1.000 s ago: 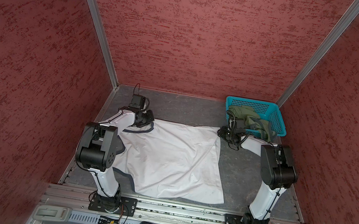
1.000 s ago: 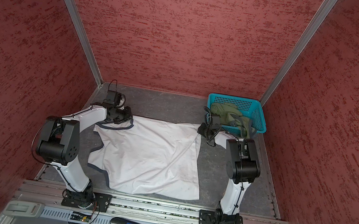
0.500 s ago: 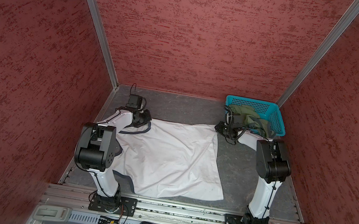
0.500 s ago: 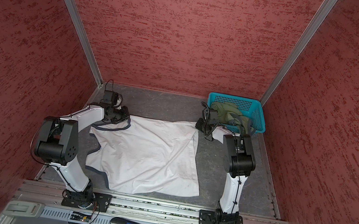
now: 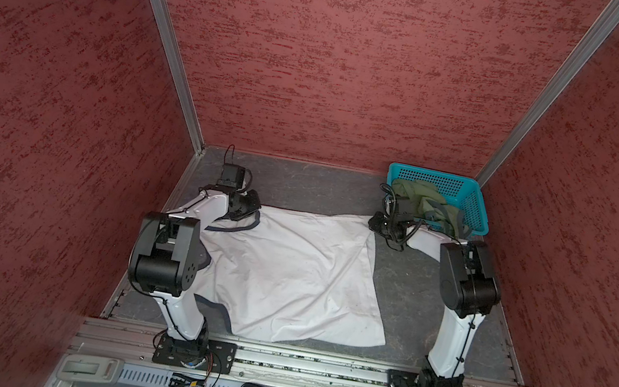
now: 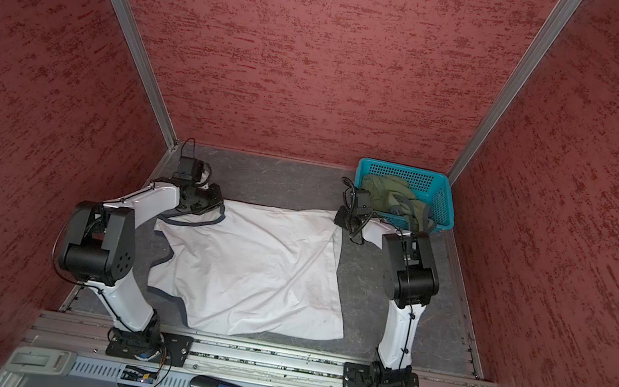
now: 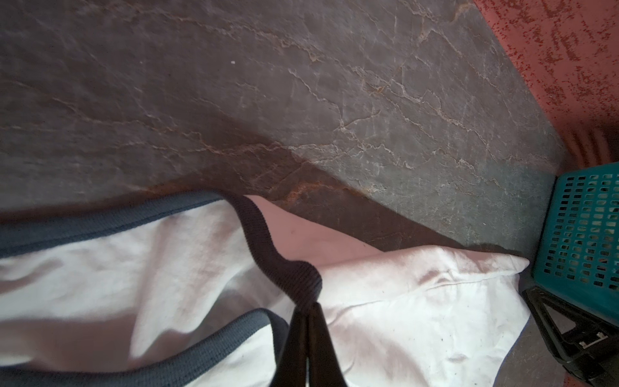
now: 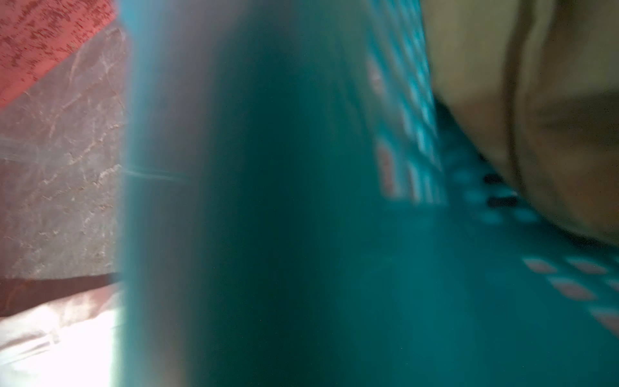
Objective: Fold and stack the tank tops
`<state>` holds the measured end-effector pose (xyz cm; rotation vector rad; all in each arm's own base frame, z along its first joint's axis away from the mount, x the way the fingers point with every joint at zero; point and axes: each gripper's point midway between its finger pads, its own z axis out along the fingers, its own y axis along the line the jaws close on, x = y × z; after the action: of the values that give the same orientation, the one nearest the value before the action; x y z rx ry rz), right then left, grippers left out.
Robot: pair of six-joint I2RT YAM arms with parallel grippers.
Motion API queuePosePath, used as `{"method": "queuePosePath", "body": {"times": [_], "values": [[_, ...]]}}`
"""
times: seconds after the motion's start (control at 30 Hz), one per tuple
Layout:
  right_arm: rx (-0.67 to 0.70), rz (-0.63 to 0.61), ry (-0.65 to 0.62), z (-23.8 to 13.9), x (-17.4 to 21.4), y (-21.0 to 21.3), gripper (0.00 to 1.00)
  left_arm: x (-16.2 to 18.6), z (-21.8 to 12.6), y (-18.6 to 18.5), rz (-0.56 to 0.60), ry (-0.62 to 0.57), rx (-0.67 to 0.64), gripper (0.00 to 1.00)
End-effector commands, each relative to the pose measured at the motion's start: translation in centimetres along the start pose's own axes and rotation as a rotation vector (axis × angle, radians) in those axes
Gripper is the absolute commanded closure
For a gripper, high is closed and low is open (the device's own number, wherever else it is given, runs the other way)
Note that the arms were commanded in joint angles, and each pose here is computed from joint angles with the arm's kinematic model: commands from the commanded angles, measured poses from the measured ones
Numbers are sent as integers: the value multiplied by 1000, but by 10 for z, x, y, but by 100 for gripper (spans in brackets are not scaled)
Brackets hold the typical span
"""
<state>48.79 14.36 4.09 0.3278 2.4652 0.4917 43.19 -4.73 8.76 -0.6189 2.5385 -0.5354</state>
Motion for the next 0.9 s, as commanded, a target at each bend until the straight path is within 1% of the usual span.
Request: {"method": "queuePosePath", "body": {"times": [0.0,0.17,0.33,0.5,0.63,0.73,0.87], "values": [[35,-24,77,4,27,-4,59,-8,-10,-3,5,-44,13,100],[16,-35,101,7,36,3,62,-7,-11,-2,5,-44,15,100],[41,-35,106,6,39,0,66,-7,-12,-3,4,-47,18,100],[43,-44,105,0,43,2,76,-8,-14,-4,5,-53,23,100],[50,-50,78,-8,40,3,88,-8,-12,-3,3,-49,22,100],[44,-57,53,-16,34,6,95,-8,-13,-4,4,-50,23,100],[24,-90,12,-33,24,18,100,-10,-15,-5,6,-57,27,100]]}}
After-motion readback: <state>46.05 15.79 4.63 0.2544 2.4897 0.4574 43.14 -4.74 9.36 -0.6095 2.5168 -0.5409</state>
